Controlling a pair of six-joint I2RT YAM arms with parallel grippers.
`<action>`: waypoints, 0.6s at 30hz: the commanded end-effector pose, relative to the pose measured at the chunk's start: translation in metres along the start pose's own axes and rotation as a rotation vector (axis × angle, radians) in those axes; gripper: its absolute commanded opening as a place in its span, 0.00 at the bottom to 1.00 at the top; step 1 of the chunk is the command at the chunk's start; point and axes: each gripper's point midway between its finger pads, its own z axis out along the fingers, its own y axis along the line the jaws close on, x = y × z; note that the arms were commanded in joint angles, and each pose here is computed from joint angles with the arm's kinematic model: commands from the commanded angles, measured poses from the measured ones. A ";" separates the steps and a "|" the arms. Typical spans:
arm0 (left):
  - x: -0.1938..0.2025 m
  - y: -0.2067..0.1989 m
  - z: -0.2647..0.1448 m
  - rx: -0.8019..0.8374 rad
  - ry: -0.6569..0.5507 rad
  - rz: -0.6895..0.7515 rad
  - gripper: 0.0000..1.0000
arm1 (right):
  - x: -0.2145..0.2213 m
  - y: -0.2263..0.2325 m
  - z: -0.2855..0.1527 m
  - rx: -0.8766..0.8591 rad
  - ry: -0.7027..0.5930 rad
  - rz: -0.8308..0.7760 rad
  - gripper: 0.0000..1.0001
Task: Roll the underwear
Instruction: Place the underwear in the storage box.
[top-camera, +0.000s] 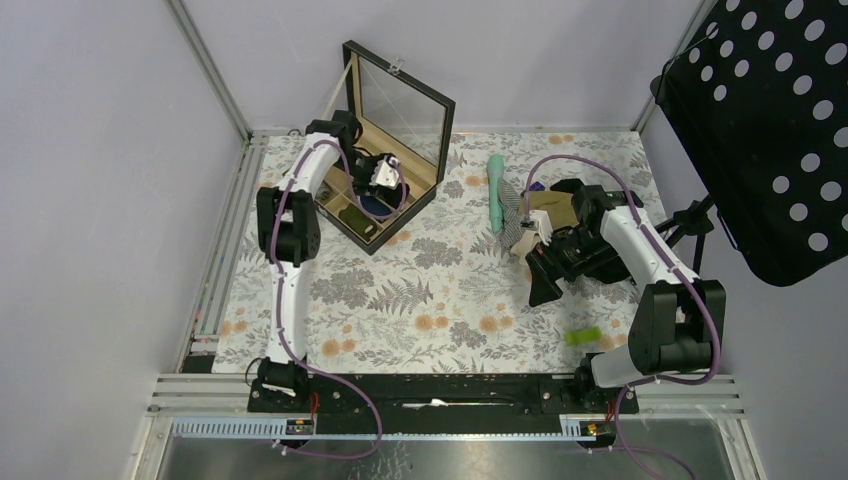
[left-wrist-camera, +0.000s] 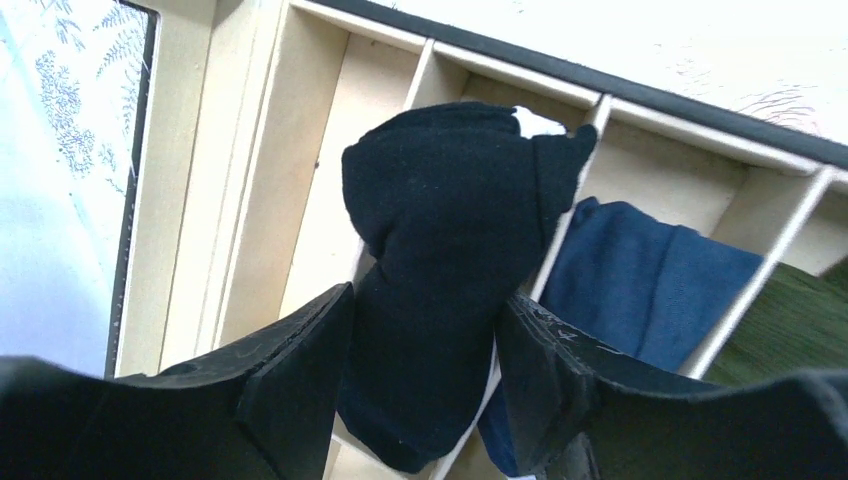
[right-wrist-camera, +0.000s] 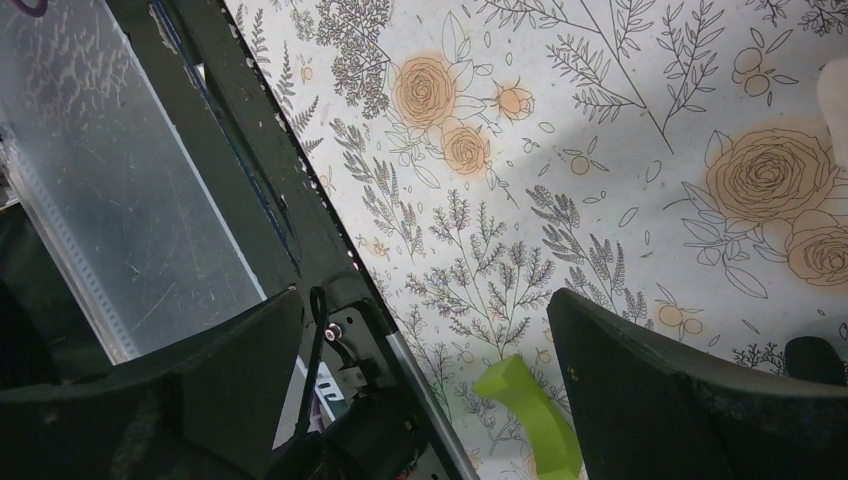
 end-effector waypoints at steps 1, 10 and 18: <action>-0.027 -0.008 -0.030 -0.009 -0.007 0.020 0.60 | -0.002 0.009 -0.003 -0.020 -0.026 -0.011 1.00; -0.022 0.005 -0.033 -0.070 0.031 0.048 0.60 | -0.007 0.008 -0.006 -0.019 -0.032 -0.007 1.00; -0.071 0.038 -0.071 -0.252 -0.058 0.027 0.65 | -0.003 0.009 -0.004 -0.017 -0.030 -0.014 1.00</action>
